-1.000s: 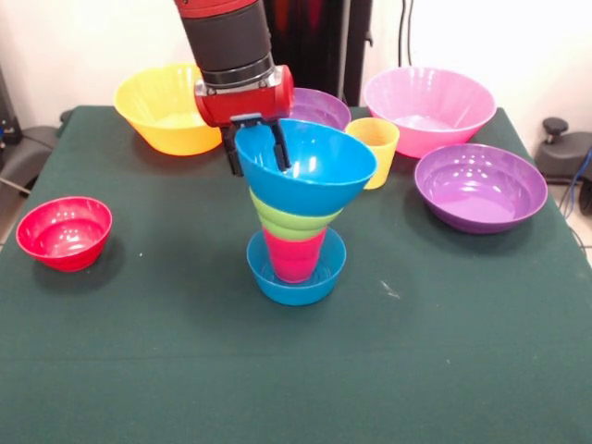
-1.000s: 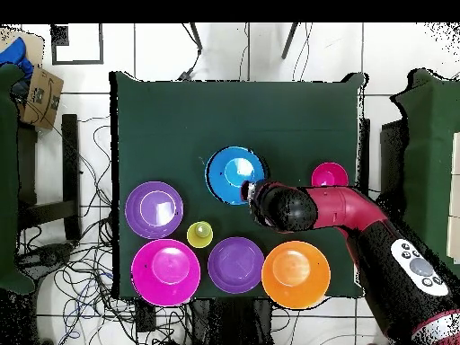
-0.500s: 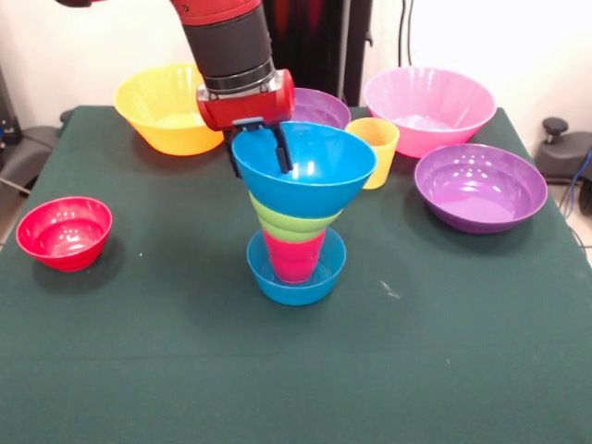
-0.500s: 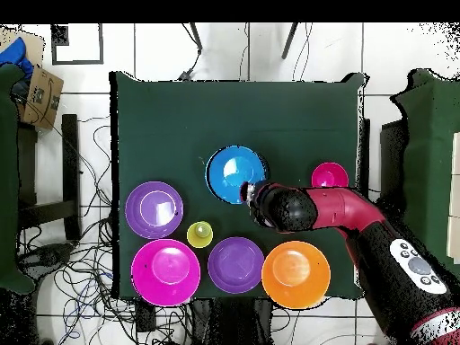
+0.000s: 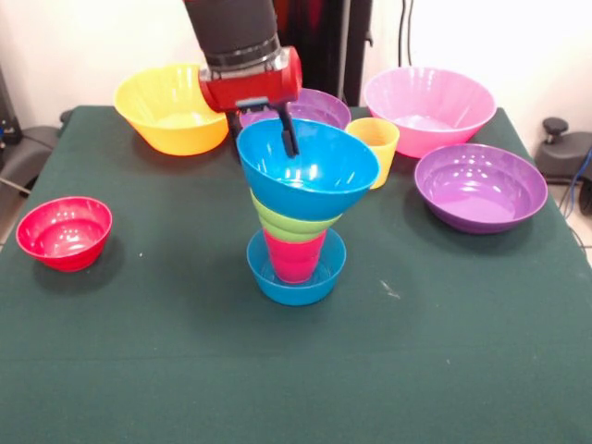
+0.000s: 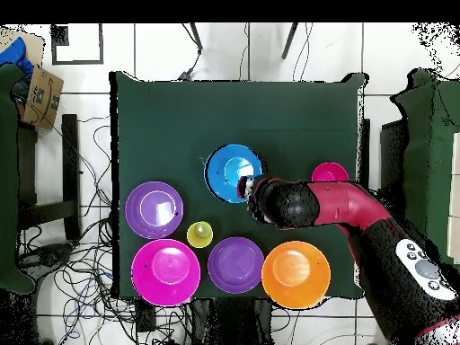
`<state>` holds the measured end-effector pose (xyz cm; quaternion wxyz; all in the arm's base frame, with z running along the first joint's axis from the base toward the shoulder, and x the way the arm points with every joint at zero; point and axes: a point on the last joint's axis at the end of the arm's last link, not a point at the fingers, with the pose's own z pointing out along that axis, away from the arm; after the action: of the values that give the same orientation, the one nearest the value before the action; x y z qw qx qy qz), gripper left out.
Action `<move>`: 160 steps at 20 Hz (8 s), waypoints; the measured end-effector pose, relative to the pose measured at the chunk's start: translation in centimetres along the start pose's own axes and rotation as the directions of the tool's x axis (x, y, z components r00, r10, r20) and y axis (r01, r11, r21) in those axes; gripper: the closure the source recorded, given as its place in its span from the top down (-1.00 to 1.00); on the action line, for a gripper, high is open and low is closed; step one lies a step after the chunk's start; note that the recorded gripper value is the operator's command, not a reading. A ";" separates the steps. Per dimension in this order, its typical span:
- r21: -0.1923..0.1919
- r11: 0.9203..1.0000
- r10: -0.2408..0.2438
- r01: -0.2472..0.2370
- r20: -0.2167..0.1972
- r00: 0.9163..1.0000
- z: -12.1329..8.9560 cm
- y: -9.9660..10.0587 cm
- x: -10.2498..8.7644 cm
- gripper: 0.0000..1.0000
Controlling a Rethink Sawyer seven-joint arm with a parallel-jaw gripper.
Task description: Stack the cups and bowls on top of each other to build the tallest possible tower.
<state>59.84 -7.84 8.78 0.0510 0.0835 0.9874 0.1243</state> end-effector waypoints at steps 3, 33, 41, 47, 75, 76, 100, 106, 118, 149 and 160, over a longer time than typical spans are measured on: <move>0.027 1.000 0.007 -0.006 -0.019 1.000 -2.9 0.5 -0.7 1.00; 0.117 0.993 0.012 -0.014 0.024 1.000 -11.7 4.0 -1.3 1.00; 0.153 0.988 -0.023 0.017 0.035 0.999 -15.0 9.8 -1.6 1.00; 0.159 0.984 -0.080 0.075 0.023 0.997 -13.5 16.6 -0.6 1.00; 0.207 0.971 0.110 -0.120 0.059 0.992 0.2 28.0 -4.7 1.00; 0.219 0.967 0.120 -0.131 0.061 0.991 0.8 27.2 -5.0 1.00; 0.364 0.924 0.114 -0.119 0.036 0.993 6.8 24.3 -2.7 1.00; 0.368 0.923 0.113 -0.115 0.026 0.993 7.3 25.5 -1.7 1.00; 0.328 0.931 0.168 -0.162 0.009 0.986 8.0 27.4 -0.8 1.00; 0.218 0.952 0.208 -0.214 0.050 0.977 14.1 31.7 8.0 1.00; 0.317 0.919 0.221 -0.235 0.078 0.972 16.4 29.7 10.8 1.00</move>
<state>55.79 26.35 -0.38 0.0419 0.2076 0.9767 -0.0360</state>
